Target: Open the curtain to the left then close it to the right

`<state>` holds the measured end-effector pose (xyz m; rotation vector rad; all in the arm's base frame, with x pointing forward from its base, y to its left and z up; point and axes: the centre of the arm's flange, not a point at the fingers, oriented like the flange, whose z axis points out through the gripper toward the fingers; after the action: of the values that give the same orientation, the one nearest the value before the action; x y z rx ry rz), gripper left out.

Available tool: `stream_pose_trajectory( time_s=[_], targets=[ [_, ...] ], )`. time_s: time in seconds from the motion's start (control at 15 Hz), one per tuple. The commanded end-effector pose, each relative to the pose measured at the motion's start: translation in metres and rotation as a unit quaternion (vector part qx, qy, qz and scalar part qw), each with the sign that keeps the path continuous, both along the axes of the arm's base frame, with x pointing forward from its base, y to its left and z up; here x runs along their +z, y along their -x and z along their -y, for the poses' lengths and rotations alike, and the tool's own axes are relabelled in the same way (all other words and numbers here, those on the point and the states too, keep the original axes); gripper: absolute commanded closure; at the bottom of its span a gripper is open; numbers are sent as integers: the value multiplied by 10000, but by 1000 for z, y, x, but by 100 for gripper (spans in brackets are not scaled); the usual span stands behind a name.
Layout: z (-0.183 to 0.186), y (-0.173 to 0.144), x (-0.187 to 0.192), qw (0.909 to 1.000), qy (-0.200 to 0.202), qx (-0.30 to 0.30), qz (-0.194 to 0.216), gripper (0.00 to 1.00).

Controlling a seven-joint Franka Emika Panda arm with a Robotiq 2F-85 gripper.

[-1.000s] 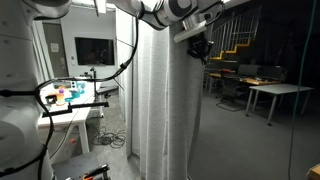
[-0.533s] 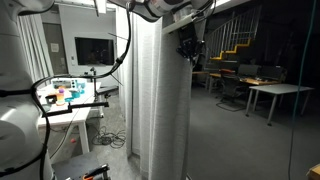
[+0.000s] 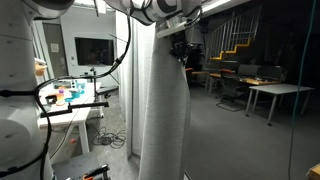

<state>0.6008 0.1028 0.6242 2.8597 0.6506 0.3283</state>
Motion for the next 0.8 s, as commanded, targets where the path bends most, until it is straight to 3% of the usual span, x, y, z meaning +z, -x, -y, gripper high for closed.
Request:
stream_pose_trajectory(
  time_s=[0.0, 0.47, 0.73],
  targets=[
    [-61, -43, -35, 9967, -372, 583, -416, 99],
    [-146, -53, -34, 9867, -624, 1469, -318, 99],
    [-192, -49, -61, 9768, -693, 1980, -428, 99]
  ],
)
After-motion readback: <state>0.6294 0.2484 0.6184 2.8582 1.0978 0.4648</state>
